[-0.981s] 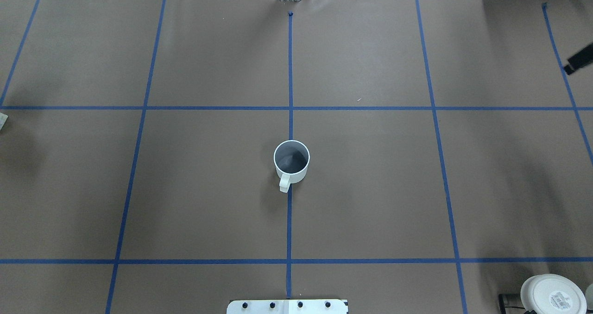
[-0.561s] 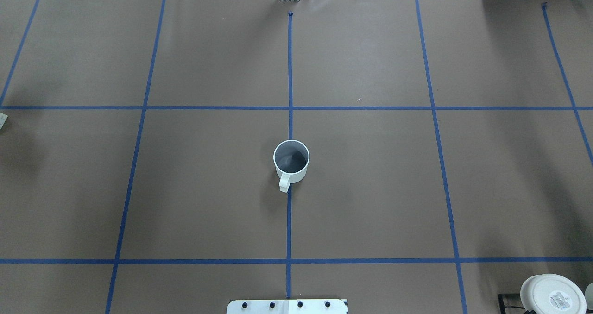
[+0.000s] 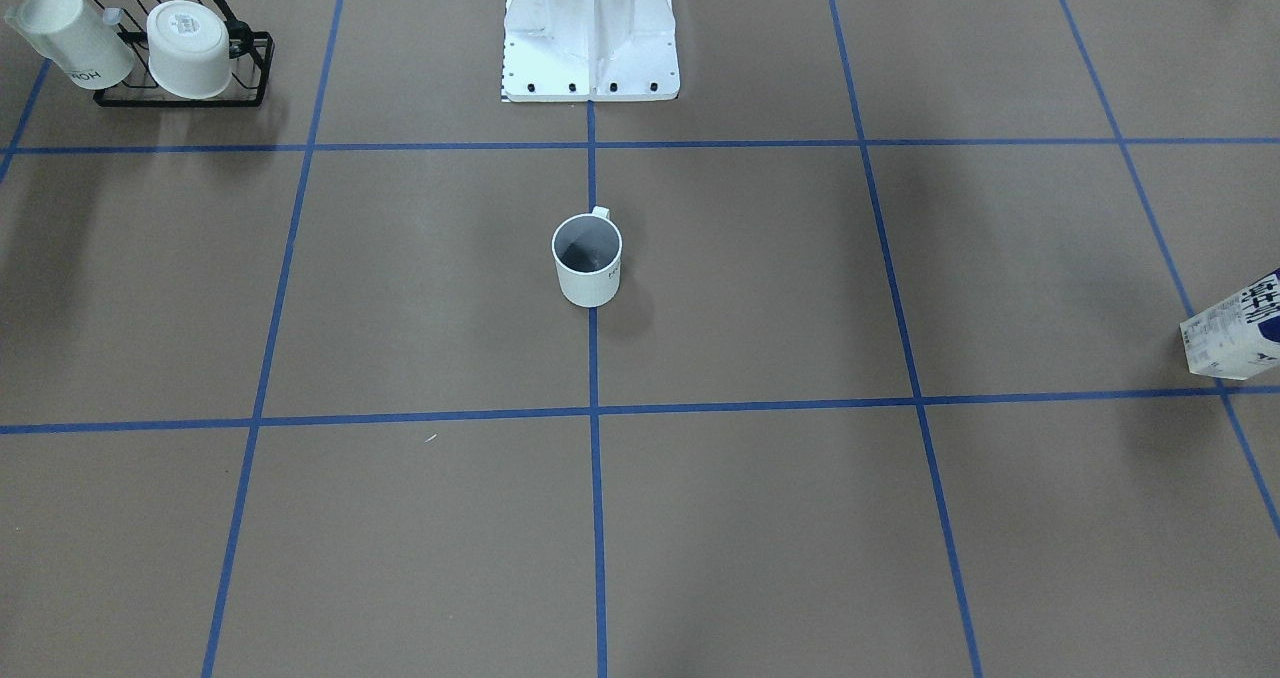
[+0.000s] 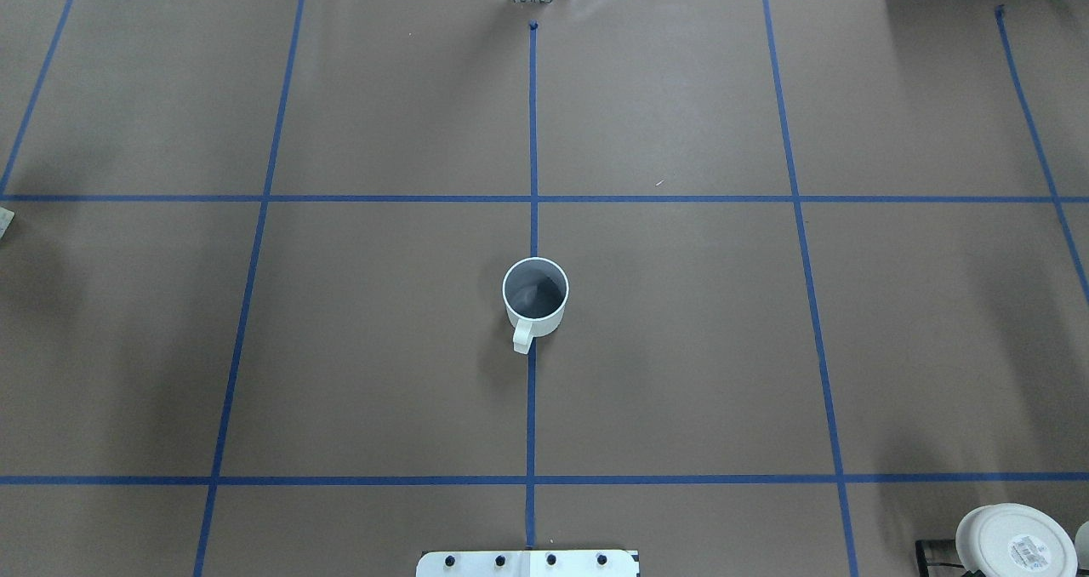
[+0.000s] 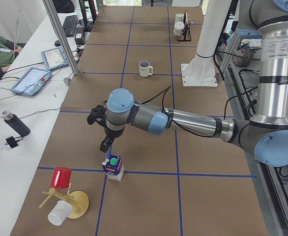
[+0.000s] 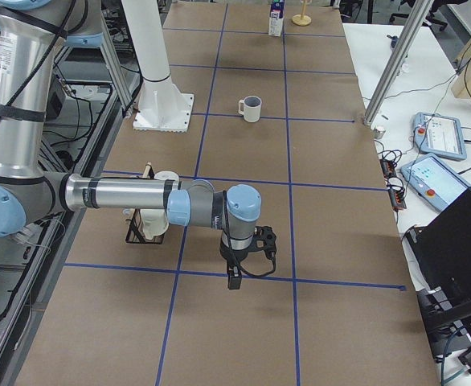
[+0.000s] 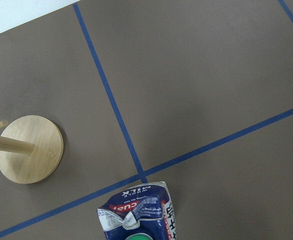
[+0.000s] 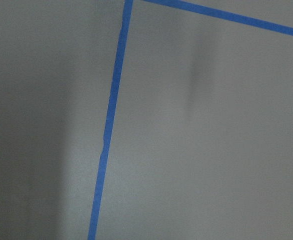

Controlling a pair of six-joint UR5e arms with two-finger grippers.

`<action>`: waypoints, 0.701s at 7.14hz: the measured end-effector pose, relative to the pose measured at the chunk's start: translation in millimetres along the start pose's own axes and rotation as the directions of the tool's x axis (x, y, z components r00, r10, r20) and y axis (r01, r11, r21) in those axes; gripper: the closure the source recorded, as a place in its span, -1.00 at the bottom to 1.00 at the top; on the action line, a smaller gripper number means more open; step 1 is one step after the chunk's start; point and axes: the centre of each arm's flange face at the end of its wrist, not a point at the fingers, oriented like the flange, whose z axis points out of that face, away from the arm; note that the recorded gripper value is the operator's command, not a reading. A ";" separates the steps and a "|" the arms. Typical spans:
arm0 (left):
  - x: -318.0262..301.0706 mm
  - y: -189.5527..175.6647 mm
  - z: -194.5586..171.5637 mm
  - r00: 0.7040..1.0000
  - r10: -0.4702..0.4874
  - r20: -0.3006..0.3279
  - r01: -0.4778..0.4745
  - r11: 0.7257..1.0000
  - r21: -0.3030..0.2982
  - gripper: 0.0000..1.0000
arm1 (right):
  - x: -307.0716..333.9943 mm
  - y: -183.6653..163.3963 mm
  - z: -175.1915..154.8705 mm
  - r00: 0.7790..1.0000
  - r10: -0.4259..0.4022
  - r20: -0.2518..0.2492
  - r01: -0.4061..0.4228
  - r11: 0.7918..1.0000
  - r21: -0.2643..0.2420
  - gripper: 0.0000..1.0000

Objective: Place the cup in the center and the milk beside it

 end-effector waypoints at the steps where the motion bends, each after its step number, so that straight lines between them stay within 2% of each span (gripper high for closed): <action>1: -17.9 -1.0 18.4 1.000 -0.014 0.001 0.014 1.000 0.015 -0.98 | -0.4 -0.4 -0.6 1.000 0.000 0.001 0.000 1.000 0.002 -1.00; 3: -25.4 0.2 30.6 0.998 -0.062 -0.004 0.062 0.998 0.030 -0.97 | -0.8 -0.7 -1.0 1.000 0.000 0.003 0.000 1.000 0.004 -1.00; 5: -15.5 1.2 25.9 0.994 -0.104 -0.021 0.105 0.993 0.045 -0.97 | -0.5 -0.6 -0.5 1.000 0.001 0.003 -0.001 1.000 0.004 -1.00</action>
